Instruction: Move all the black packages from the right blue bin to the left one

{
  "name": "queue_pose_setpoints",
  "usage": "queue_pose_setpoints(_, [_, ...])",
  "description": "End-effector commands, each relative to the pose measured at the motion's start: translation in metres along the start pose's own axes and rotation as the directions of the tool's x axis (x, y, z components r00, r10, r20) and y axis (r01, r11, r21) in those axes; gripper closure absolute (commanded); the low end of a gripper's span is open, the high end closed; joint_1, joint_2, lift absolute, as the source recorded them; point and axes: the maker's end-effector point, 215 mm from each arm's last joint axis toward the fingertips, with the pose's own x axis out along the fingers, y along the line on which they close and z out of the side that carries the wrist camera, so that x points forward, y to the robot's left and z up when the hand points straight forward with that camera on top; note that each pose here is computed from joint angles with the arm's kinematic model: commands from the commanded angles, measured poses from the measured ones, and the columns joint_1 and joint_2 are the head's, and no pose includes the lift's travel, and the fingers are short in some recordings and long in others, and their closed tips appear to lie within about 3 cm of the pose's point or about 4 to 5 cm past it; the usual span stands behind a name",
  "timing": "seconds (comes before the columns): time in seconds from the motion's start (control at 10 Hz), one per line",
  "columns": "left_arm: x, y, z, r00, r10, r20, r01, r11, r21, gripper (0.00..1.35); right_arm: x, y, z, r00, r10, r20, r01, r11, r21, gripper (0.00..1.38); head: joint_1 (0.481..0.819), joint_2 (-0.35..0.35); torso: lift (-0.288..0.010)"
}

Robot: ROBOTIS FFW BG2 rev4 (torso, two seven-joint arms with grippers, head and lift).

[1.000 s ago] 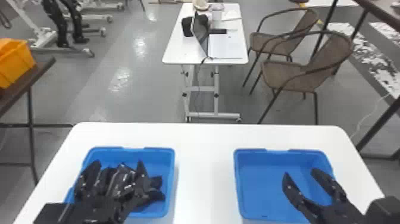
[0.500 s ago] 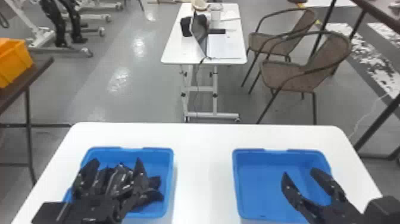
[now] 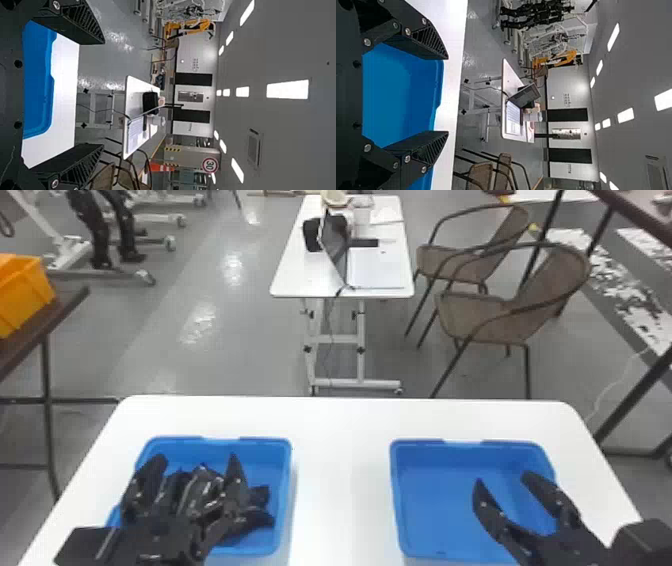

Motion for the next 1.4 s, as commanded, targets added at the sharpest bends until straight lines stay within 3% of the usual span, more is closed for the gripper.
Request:
queue_pose_setpoints(0.0, [0.0, 0.0, 0.0004, 1.0, -0.001, 0.001, 0.001, 1.0, 0.0, 0.09, -0.0001, 0.0005, 0.0007, 1.0, -0.002, 0.001, 0.002, 1.0, -0.002, 0.38, 0.695, 0.032, -0.042])
queue_pose_setpoints(1.3, [0.003, -0.0012, 0.0079, 1.0, -0.005, 0.025, 0.004, 1.0, 0.016, 0.09, 0.0001, 0.0006, 0.0059, 1.0, -0.004, 0.003, 0.004, 0.999, -0.042, 0.38, 0.695, 0.03, -0.042])
